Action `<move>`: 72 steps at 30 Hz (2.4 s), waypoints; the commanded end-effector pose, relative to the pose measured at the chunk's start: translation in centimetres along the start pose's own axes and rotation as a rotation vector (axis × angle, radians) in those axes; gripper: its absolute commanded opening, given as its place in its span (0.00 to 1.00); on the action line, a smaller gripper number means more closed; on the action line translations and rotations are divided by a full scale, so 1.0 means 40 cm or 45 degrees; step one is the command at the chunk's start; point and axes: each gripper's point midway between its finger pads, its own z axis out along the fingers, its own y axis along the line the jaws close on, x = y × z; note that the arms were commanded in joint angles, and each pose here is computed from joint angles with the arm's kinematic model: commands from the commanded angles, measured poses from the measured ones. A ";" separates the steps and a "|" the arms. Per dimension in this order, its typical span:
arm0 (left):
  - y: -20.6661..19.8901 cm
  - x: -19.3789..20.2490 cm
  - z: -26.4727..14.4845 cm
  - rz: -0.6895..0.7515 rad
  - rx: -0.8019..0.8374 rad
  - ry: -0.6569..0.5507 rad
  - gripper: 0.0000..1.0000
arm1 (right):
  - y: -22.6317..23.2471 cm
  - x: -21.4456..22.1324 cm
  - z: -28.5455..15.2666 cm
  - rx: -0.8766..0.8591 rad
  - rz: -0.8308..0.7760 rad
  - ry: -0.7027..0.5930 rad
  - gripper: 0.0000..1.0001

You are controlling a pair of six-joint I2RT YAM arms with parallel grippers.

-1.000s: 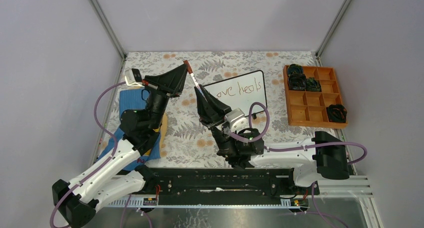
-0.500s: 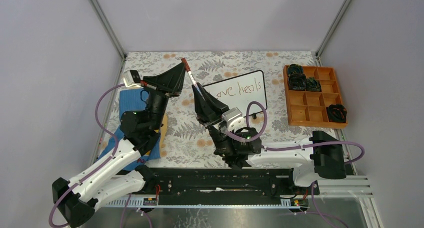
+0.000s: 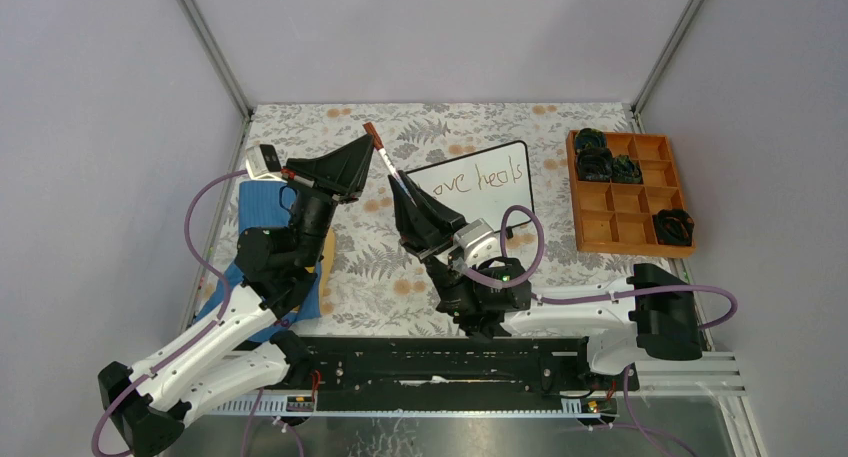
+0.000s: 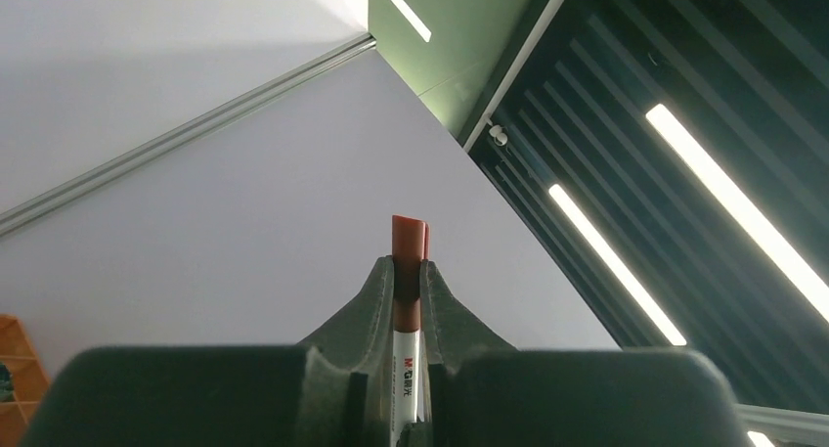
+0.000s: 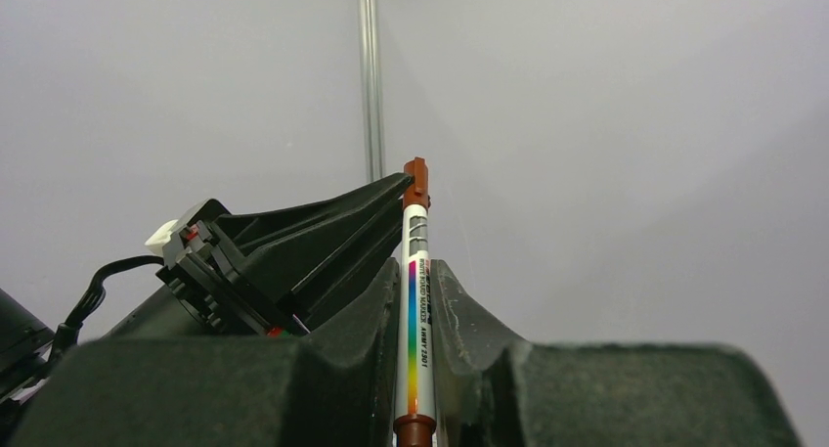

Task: Write a sentence on the whiteboard
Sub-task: Close the pen cap at the center of the board.

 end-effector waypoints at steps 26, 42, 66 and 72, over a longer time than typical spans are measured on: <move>0.017 0.145 -0.056 0.102 -0.001 0.378 0.60 | -0.080 -0.115 0.030 0.092 0.105 -0.163 0.00; -0.104 0.052 -0.011 0.379 0.091 0.223 0.94 | -0.045 -0.139 -0.032 -0.164 0.280 -0.100 0.00; -0.142 0.076 0.005 0.393 0.181 0.285 0.74 | -0.028 -0.169 -0.071 -0.299 0.451 -0.037 0.00; -0.137 0.067 0.000 0.407 0.167 0.266 0.65 | -0.036 -0.165 -0.071 -0.277 0.452 -0.036 0.00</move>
